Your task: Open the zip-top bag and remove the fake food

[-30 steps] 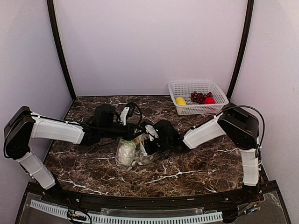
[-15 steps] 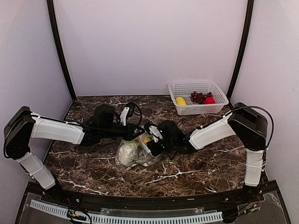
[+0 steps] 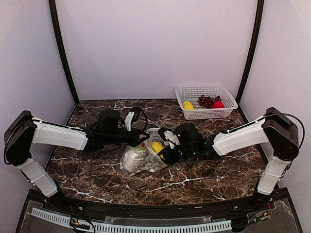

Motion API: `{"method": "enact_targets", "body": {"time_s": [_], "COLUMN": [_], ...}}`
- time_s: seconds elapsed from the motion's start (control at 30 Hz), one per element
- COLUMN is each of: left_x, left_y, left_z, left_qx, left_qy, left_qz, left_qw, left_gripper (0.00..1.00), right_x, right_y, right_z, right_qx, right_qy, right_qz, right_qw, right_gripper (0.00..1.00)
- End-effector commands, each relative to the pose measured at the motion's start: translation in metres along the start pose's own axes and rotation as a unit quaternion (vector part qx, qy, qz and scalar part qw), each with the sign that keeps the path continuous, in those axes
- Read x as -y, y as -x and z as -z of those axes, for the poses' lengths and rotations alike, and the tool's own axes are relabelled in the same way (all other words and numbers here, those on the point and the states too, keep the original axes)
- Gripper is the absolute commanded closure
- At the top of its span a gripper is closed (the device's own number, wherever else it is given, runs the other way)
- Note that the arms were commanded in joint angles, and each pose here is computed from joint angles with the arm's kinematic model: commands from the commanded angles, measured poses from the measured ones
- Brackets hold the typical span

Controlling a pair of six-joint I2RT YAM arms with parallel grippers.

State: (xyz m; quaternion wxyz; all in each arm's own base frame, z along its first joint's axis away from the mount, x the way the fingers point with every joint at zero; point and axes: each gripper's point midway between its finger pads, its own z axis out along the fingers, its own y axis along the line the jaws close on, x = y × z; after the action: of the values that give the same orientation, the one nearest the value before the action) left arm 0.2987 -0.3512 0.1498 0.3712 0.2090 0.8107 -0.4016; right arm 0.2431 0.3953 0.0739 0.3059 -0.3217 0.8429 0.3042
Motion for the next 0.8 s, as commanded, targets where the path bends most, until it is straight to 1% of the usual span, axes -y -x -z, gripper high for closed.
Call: {"method": "enact_targets", "body": {"time_s": [0.0, 0.13, 0.3, 0.47, 0.57, 0.77], "left_x": [-0.011, -0.013, -0.015, -0.014, -0.013, -0.011], "left_y": [-0.009, -0.01, -0.012, -0.011, -0.011, -0.01], "left_z": [-0.001, -0.002, -0.003, -0.004, -0.005, -0.005], "left_qx": [-0.011, -0.014, -0.018, -0.018, -0.018, -0.019], "left_qy": [0.017, 0.022, 0.027, 0.023, 0.022, 0.018], "left_qz": [-0.003, -0.004, -0.002, -0.002, 0.0, 0.0], "left_qw": [1.0, 1.0, 0.999, 1.0, 1.0, 1.0], "left_gripper": [0.99, 0.99, 0.99, 0.99, 0.99, 0.99], "right_x": [-0.01, -0.016, -0.019, -0.017, -0.003, 0.045], "right_y": [-0.017, -0.009, 0.017, 0.044, 0.067, 0.113], "right_z": [0.015, 0.036, 0.069, 0.096, 0.114, 0.148], "right_qx": [-0.023, -0.005, 0.034, 0.072, 0.104, 0.166], "right_qy": [0.024, 0.031, 0.018, 0.019, 0.003, -0.045], "right_qz": [-0.004, 0.004, 0.033, 0.045, 0.045, 0.04], "right_qw": [0.999, 1.0, 0.999, 0.996, 0.994, 0.984], "right_gripper": [0.73, 0.74, 0.74, 0.74, 0.74, 0.74]}}
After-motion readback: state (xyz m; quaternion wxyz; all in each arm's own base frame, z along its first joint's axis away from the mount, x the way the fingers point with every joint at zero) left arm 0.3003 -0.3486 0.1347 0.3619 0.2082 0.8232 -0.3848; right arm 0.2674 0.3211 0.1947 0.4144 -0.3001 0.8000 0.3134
